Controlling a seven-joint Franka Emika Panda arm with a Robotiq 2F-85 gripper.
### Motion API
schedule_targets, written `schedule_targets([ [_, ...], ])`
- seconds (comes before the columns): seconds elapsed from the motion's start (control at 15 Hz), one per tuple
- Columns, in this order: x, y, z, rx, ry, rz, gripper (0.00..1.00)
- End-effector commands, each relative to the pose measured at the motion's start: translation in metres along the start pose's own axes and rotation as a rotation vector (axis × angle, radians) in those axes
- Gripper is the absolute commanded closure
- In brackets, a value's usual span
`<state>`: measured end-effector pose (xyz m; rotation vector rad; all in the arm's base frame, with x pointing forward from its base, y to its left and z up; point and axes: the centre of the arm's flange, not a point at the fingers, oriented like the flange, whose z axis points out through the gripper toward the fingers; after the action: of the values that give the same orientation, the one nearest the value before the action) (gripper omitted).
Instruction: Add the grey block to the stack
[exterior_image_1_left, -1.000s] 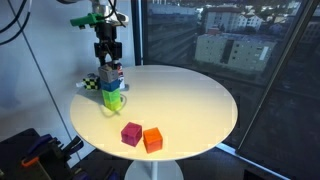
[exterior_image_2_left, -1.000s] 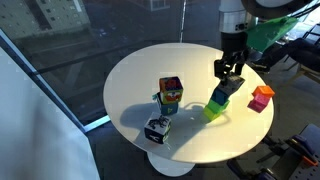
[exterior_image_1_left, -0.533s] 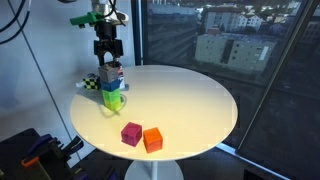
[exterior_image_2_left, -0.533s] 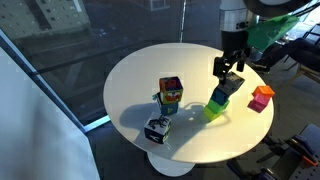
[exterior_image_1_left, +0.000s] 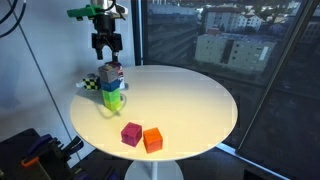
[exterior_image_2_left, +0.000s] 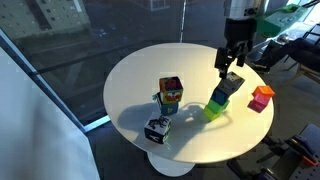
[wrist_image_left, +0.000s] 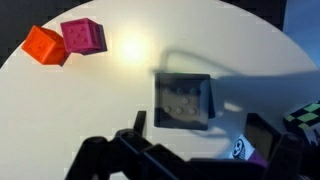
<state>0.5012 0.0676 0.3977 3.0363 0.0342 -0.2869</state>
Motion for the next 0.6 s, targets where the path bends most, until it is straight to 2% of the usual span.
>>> schedule_targets([
  [0.0, -0.011, 0.011, -0.028, 0.040, 0.021, -0.006, 0.00],
  [0.53, -0.033, 0.048, -0.045, 0.025, -0.033, 0.064, 0.00],
])
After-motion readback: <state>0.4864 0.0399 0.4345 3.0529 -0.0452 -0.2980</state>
